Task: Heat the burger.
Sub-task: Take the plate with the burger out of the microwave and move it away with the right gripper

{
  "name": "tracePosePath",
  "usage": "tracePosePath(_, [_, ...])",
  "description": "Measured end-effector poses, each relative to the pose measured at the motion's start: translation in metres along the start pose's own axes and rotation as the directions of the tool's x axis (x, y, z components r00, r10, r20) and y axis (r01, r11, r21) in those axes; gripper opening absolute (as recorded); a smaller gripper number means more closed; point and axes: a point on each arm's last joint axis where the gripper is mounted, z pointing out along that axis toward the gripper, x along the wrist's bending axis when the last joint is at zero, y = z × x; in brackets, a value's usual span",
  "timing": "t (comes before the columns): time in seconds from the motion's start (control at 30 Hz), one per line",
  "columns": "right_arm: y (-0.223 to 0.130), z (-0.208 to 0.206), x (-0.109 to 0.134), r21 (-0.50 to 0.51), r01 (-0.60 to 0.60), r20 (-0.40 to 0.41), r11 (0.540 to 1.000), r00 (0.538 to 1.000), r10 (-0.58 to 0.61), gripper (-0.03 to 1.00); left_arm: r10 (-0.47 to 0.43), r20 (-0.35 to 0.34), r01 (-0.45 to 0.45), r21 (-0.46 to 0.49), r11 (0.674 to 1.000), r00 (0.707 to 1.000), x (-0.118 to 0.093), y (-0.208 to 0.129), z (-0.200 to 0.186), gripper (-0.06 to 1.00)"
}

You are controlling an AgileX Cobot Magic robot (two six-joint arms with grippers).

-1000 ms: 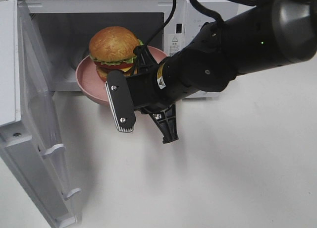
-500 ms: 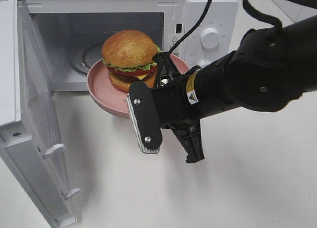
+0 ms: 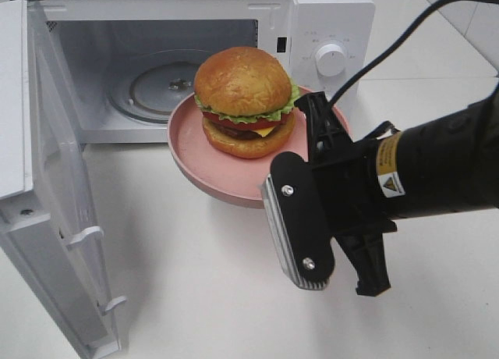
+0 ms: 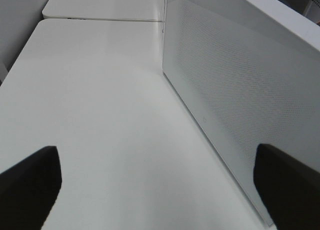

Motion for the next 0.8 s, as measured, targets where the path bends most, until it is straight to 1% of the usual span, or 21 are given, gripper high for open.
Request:
tracePosePath(0.17, [-0.007, -0.021, 0.014, 0.019, -0.009, -0.004, 1.000, 1.000, 0.009, 0.06, 0.000, 0.000, 0.000, 0.000, 1.000, 1.000, 0.000, 0.000, 0.000, 0.99])
tracePosePath(0.37, [-0.012, -0.036, 0.023, 0.038, -0.015, -0.008, 0.999, 1.000, 0.015, 0.06, 0.000, 0.000, 0.000, 0.000, 1.000, 1.000, 0.000, 0.000, 0.000, 0.99])
tracePosePath(0.6, [-0.019, -0.056, 0.034, 0.058, -0.069, 0.003, 0.996, 0.998, 0.069, 0.06, 0.000, 0.000, 0.000, 0.000, 1.000, 1.000, 0.000, 0.000, 0.000, 0.99])
tracePosePath(0.67, [-0.024, -0.065, 0.040, 0.086, -0.087, 0.000, 0.993, 0.996, 0.087, 0.06, 0.000, 0.000, 0.000, 0.000, 1.000, 1.000, 0.000, 0.000, 0.000, 0.99])
tracePosePath(0.8, [-0.028, -0.073, 0.042, 0.116, -0.108, 0.007, 0.987, 0.994, 0.108, 0.06, 0.000, 0.000, 0.000, 0.000, 1.000, 1.000, 0.000, 0.000, 0.000, 0.99])
